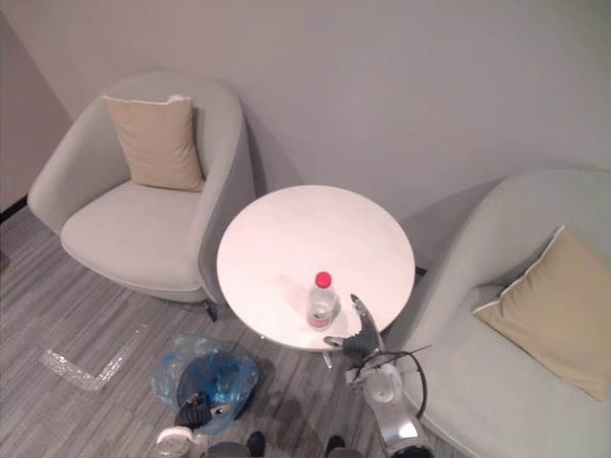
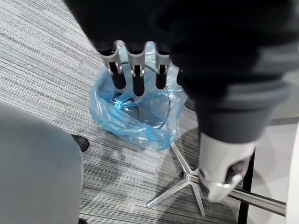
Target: Gather rubbish on tea table into small bin, then transfer packed bag to large trash can.
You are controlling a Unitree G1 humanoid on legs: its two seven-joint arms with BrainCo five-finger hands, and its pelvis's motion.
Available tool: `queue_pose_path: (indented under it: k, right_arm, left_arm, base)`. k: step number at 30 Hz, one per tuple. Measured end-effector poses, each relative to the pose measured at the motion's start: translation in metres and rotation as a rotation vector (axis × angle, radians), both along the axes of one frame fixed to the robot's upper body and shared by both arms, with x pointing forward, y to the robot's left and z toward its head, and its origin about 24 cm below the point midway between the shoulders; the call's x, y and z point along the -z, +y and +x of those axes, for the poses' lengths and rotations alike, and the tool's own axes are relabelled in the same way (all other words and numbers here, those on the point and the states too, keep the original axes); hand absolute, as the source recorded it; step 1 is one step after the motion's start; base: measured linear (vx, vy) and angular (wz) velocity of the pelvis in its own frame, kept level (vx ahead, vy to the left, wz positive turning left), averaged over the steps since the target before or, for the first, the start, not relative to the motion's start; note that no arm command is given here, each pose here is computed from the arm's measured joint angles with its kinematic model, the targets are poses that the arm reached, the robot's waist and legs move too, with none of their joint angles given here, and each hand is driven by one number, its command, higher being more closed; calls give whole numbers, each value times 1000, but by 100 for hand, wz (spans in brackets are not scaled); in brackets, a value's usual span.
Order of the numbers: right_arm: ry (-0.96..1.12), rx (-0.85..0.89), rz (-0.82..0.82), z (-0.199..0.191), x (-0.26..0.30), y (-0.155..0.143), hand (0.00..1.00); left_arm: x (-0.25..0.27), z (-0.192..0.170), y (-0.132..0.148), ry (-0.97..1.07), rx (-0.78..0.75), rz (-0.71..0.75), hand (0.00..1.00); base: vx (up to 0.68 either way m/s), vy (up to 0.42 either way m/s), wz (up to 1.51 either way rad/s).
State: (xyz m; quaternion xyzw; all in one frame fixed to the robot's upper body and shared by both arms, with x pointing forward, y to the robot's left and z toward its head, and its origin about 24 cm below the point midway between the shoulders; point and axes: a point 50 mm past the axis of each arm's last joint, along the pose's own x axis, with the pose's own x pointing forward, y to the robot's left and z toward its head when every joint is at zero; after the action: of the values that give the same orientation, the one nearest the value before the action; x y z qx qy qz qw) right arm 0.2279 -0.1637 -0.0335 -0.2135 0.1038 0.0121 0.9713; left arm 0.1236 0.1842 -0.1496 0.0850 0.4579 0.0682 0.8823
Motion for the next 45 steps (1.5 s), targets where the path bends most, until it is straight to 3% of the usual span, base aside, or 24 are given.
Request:
queue_pose_path:
  k: [10,11,26,45]
  right_arm:
    - [-73,-29,-10,19,-15,10,0]
    - [-84,-25,-10,21,-17,10,100]
    - [-150,14,10,45,-34,11,100]
    - [-252,-13,171,-4,-58,20,100]
  left_arm:
    - [-3,6,-4,-27,20,-5,0]
    - [-3,6,-4,-31,21,-6,0]
    - [-9,17,-9,-89,30,-21,0]
    - [-5,9,-4,-34,61,6,0]
  base:
    - [10,9,16]
    - [-19,10,14]
    - [0,8,8]
    - [-19,18,-26]
